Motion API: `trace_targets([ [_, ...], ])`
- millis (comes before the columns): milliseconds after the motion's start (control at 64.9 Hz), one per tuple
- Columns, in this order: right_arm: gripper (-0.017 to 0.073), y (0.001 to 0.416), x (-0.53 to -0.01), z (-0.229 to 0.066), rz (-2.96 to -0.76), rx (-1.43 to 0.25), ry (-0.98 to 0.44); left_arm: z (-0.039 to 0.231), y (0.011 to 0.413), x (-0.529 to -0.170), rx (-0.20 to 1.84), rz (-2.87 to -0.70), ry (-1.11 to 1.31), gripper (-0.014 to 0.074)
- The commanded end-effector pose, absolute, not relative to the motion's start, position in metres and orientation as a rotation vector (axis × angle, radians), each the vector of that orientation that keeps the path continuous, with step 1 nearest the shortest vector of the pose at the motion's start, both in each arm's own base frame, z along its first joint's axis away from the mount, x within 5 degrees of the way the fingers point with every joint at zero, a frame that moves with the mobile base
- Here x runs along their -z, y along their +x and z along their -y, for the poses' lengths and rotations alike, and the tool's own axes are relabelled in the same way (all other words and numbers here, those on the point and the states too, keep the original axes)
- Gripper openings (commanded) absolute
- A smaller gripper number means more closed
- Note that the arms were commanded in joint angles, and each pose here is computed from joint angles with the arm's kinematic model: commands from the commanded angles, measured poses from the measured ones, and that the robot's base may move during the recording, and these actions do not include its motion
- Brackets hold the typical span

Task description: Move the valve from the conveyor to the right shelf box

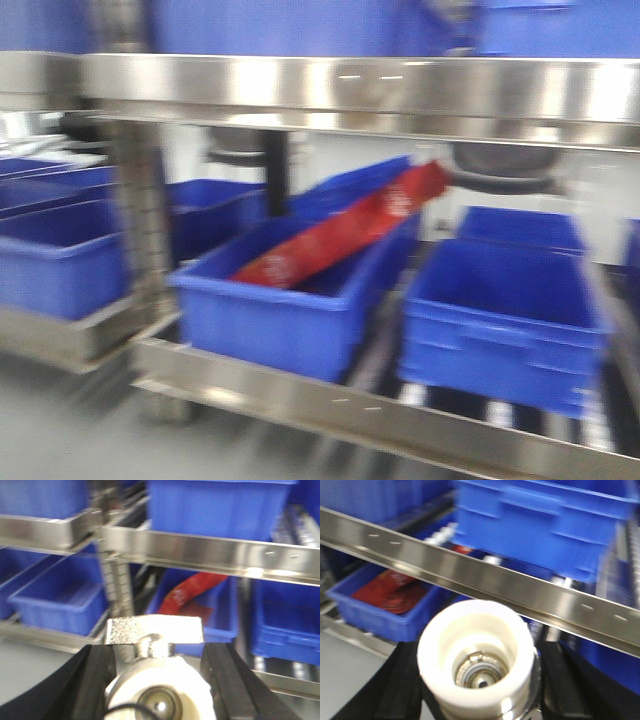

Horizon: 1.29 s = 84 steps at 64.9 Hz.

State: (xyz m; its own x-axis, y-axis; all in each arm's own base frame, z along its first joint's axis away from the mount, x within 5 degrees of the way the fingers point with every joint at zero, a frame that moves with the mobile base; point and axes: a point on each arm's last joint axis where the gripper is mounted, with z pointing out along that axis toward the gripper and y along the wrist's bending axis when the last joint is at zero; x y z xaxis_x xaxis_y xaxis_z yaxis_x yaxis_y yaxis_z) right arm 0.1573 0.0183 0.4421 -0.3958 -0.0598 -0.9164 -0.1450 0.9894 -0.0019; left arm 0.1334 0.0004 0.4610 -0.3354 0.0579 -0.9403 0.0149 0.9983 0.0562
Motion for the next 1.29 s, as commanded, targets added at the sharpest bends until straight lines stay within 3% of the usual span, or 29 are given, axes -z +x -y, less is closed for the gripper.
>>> trace_targets([
  [0, -0.0154, 0.1558, -0.455, -0.0173, -1.877, -0.077, -0.142, 0.0003, 0.1313, -0.4689, -0.036, -1.839, 0.049, -0.0111],
  [1279, -0.0154, 0.1558, -0.455, -0.0173, -1.877, -0.077, -0.142, 0.0003, 0.132, -0.4686, -0.036, -1.842, 0.049, -0.0111],
])
